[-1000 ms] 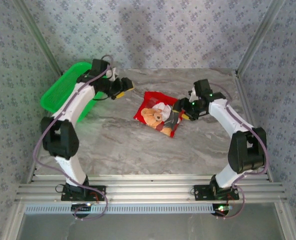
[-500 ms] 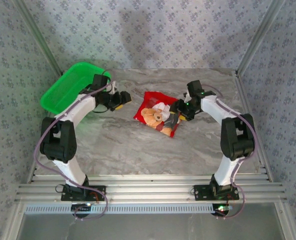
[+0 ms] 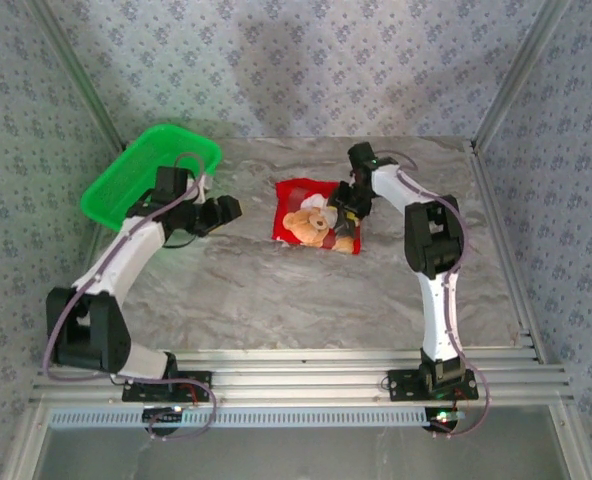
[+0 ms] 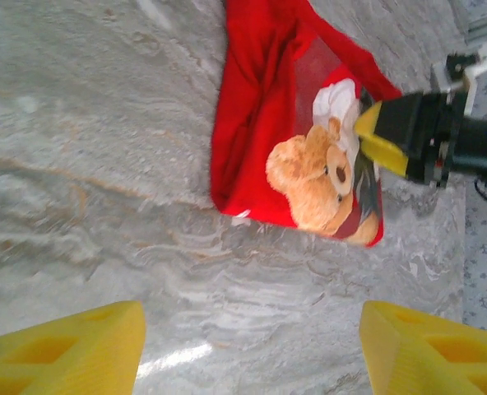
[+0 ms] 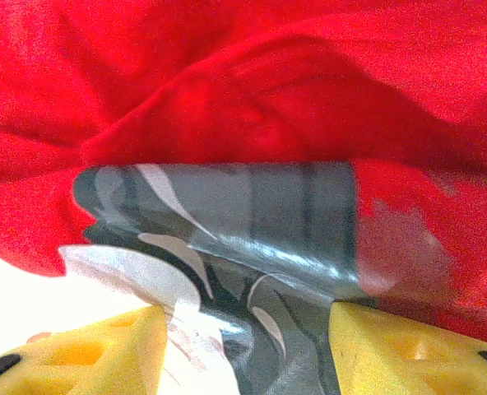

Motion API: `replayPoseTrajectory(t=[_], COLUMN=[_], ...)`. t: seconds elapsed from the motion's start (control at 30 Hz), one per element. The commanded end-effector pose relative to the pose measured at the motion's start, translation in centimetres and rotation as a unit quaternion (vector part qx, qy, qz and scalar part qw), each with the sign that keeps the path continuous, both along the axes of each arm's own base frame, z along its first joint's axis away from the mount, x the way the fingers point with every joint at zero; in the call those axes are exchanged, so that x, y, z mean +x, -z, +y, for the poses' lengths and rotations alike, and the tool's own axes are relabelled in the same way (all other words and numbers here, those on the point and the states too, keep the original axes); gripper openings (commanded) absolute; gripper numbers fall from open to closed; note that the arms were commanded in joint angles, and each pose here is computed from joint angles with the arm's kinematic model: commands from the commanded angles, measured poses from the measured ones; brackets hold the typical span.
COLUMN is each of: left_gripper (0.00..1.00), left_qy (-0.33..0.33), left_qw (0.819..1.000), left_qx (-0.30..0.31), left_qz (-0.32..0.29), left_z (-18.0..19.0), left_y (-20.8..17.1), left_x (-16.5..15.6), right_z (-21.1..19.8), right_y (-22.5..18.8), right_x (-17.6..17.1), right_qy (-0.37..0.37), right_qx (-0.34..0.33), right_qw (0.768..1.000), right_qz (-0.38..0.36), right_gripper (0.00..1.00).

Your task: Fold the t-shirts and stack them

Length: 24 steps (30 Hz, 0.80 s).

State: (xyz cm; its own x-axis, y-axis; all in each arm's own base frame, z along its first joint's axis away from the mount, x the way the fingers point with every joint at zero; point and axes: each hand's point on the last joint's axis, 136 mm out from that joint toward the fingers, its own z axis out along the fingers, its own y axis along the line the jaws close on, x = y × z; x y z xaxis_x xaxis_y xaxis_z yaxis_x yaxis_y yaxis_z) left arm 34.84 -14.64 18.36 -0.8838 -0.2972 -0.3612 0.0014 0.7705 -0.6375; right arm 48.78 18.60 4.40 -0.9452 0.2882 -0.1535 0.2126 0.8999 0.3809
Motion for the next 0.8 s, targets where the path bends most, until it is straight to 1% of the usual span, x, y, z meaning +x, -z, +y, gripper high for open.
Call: replayPoseTrajectory(t=[0.0, 0.1, 0.17, 0.27, 0.3, 0.33, 0.37, 0.4, 0.47, 0.5, 0.53, 0.57, 0.6, 0.63, 0.7, 0.77], left_gripper=[0.70, 0.71, 0.72, 0.74, 0.76, 0.77, 0.78, 0.80, 0.84, 0.87, 0.90, 0.92, 0.97, 0.99, 1.00, 1.00], left_qy=[-0.010, -0.023, -0.035, -0.058, -0.068, -0.078, -0.086, -0.098, -0.124, -0.136, -0.147, -0.155, -0.170, -0.182, -0.198, -0.222], left_qw=[0.999, 0.999, 0.998, 0.997, 0.995, 0.994, 0.992, 0.990, 0.983, 0.978, 0.973, 0.969, 0.961, 0.955, 0.945, 0.931], left_qx=[0.030, 0.046, 0.047, 0.058, 0.066, 0.074, 0.084, 0.098, 0.130, 0.147, 0.166, 0.185, 0.208, 0.227, 0.255, 0.277], left_qz=[0.015, 0.010, 0.009, -0.004, -0.012, -0.026, -0.024, -0.033, -0.048, -0.056, -0.060, -0.060, -0.057, -0.058, -0.059, -0.082], left_z=[1.8, 3.1, 4.0, 5.5, 6.1, 6.8, 7.4, 8.2, 9.9, 10.8, 11.7, 12.4, 13.6, 14.5, 15.8, 17.1], left_y=[0.7, 0.7, 0.5, -0.2, -0.6, -1.2, -1.2, -1.6, -2.1, -2.3, -2.3, -2.0, -1.7, -1.2, 0.0, 0.8], left_x=[-2.7, -4.3, -4.9, -5.6, -5.7, -5.7, -6.2, -6.4, -6.8, -7.0, -7.2, -7.3, -7.5, -7.5, -7.4, -6.4], right_z=[-1.5, -0.3, 0.8, 1.2, 0.8, 0.1, -0.8, -2.4, -6.2, -8.5, -10.7, -12.8, -15.5, -17.8, -21.4, -24.3], right_y=[1.3, 0.2, -1.7, -7.3, -9.5, -12.3, -14.3, -16.3, -18.9, -19.3, -20.0, -19.6, -18.9, -18.6, -16.2, -14.7], right_x=[1.3, 3.3, 4.1, 4.6, 4.0, 3.8, 2.9, 1.8, -1.2, -3.5, -5.7, -7.5, -10.3, -12.5, -16.4, -19.2], right_qy=[-0.011, -0.020, -0.039, -0.051, -0.056, -0.059, -0.060, -0.053, -0.034, -0.019, 0.005, 0.025, 0.052, 0.077, 0.127, 0.180], right_qx=[-0.051, -0.020, 0.013, 0.037, 0.033, 0.024, 0.011, -0.012, -0.067, -0.100, -0.118, -0.139, -0.161, -0.184, -0.221, -0.242], right_qw=[0.999, 0.999, 0.998, 0.990, 0.986, 0.978, 0.972, 0.966, 0.952, 0.946, 0.940, 0.935, 0.928, 0.918, 0.908, 0.887], right_qz=[0.009, -0.017, -0.047, -0.129, -0.157, -0.200, -0.226, -0.253, -0.296, -0.307, -0.319, -0.325, -0.332, -0.341, -0.334, -0.350], right_gripper=[0.59, 0.63, 0.66, 0.72, 0.74, 0.77, 0.79, 0.82, 0.88, 0.98, 1.00, 1.00, 1.00, 1.00, 1.00, 1.00])
